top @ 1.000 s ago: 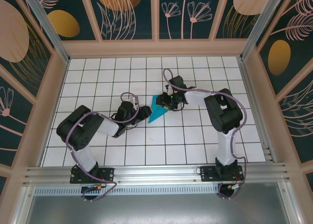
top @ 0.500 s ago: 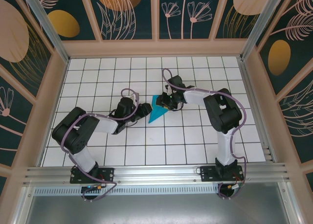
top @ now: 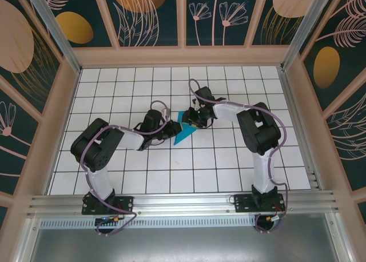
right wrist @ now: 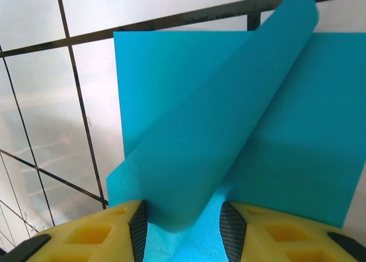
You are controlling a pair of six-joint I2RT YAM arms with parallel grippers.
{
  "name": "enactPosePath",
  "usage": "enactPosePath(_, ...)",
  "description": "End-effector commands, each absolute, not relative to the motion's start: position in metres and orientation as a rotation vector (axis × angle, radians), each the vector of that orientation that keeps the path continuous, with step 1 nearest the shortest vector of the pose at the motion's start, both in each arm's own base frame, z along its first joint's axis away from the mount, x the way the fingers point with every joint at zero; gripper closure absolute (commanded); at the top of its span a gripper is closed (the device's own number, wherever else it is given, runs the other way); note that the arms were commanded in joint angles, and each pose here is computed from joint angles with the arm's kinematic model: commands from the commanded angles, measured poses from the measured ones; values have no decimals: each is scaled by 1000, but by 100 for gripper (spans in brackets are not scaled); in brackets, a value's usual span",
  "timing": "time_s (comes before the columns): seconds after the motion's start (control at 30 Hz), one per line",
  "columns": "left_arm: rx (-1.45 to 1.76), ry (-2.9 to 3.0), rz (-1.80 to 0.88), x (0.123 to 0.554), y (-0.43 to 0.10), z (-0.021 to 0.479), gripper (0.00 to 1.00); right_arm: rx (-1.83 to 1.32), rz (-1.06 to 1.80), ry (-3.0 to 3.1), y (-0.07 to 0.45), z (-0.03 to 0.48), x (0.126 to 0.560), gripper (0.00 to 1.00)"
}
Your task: Fold a paper plane with a square sheet of paper (pick it up from the middle)
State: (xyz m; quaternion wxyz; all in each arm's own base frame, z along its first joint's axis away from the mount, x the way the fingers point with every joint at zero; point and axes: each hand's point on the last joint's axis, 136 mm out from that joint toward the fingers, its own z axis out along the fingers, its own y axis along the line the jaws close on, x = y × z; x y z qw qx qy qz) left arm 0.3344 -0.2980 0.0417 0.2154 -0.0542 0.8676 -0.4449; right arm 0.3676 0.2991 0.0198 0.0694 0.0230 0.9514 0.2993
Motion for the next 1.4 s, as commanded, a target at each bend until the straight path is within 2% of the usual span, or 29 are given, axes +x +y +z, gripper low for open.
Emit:
enactPosePath(0.0,-143,2456,-1188,335,-295,30,86,196,495,3069,247,-63,340,54)
enactPosePath(0.4,-173,2485,-1113,339,-289,21,87,191,467,3084,245,-68,337,53)
enactPosePath(1.37,-209,2521,-1082,338,-286,9,87,190,330,3155,232,-91,325,61)
